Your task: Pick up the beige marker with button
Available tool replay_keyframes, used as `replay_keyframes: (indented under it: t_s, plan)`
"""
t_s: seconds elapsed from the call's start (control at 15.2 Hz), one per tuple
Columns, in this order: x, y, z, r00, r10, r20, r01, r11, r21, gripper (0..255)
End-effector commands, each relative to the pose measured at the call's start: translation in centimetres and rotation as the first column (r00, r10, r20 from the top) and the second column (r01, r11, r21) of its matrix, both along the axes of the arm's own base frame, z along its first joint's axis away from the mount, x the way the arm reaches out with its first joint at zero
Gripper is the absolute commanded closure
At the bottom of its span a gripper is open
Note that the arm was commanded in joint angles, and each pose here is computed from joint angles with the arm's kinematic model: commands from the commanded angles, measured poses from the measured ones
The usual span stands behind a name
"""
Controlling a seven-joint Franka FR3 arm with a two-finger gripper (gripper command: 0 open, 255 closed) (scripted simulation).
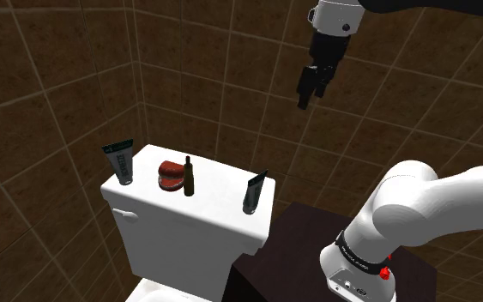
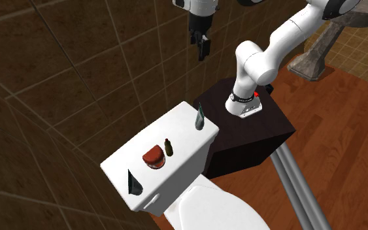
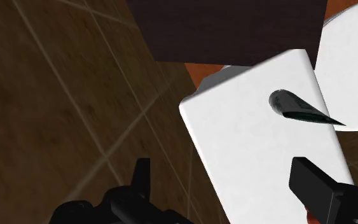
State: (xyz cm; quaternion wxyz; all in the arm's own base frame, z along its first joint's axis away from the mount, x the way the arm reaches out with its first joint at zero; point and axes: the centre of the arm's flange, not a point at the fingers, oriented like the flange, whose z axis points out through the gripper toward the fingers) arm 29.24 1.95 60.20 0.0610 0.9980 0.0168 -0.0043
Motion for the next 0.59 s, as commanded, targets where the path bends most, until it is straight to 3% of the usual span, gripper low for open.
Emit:
replay_keyframes:
  t_s: [0.0,0.53]
  plan:
    - [0.0,0.0,0.0,1.0,0.0,0.0,0.0,1.0,0.0,0]
    - [6.4,7.9,-4.7,0.987,-0.137,-0.086,0.138,0.99,0.006,0]
